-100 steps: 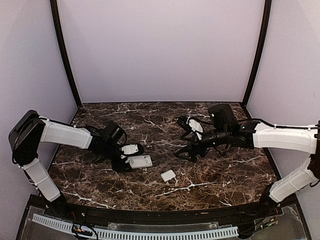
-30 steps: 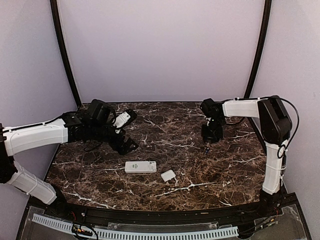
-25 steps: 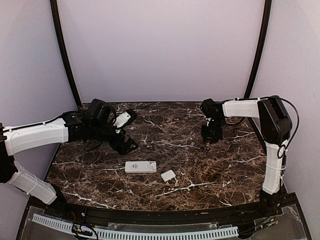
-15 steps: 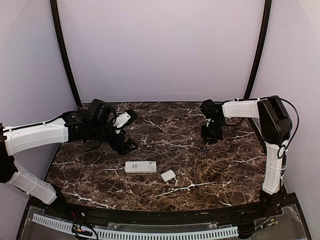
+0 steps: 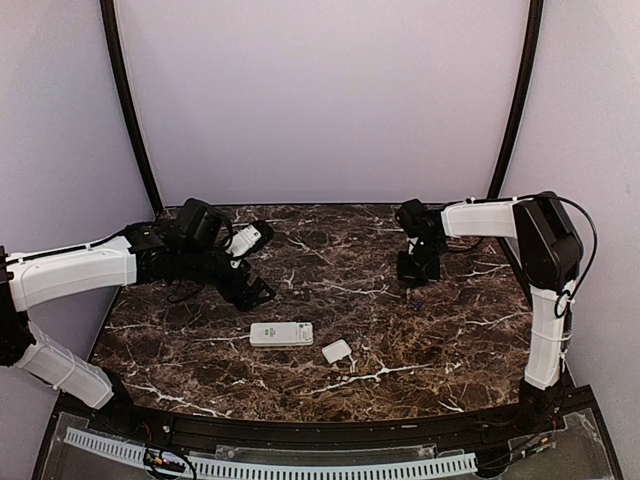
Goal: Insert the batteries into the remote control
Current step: Pick up the battery at the center of the board, then move the remote control without batteries to the center of the board.
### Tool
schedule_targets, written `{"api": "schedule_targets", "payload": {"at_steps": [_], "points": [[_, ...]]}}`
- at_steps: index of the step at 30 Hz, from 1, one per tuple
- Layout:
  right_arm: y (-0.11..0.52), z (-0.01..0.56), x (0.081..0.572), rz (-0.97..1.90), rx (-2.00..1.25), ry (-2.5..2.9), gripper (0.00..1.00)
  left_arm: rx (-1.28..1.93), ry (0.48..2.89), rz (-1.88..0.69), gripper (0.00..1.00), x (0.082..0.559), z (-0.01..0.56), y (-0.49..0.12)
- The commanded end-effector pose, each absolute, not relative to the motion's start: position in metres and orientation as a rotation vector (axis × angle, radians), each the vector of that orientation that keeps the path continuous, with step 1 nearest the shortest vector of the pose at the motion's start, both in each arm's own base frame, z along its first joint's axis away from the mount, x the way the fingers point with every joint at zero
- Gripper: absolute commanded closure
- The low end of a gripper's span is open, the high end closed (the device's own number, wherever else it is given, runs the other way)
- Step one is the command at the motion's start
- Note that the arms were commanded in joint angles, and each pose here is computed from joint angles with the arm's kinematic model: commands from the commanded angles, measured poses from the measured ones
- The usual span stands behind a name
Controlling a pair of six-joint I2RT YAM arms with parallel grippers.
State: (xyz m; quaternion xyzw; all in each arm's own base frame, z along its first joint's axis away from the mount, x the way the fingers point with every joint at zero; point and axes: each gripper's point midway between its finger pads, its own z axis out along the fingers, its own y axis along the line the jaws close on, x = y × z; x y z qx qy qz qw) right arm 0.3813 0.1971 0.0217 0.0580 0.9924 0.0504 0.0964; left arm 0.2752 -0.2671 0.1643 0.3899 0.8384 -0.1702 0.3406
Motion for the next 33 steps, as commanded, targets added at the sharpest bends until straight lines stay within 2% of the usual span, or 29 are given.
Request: {"api": "schedule_targets", "payload": {"at_steps": [1, 7, 14, 19, 27, 33], "points": [[0.207, 0.005, 0.370, 0.176, 0.139, 2.994, 1.00, 1.022, 2.159, -0.432, 0.02, 0.276, 0.176, -0.268], [0.235, 0.023, 0.378, 0.389, 0.040, 2.938, 1.00, 1.022, 2.157, -0.430, 0.02, 0.276, 0.177, -0.267], [0.263, 0.074, 0.393, 0.587, -0.083, 2.768, 1.00, 1.004, 2.122, -0.448, 0.02, 0.276, 0.185, -0.268], [0.287, 0.128, 0.393, 0.698, -0.150, 2.613, 1.00, 0.986, 2.074, -0.463, 0.02, 0.276, 0.196, -0.269], [0.352, 0.240, 0.362, 0.870, -0.349, 2.255, 1.00, 0.945, 1.898, -0.577, 0.04, 0.267, 0.231, -0.275], [0.347, 0.242, 0.351, 0.872, -0.294, 2.321, 1.00, 0.945, 1.894, -0.576, 0.04, 0.265, 0.230, -0.274]]}}
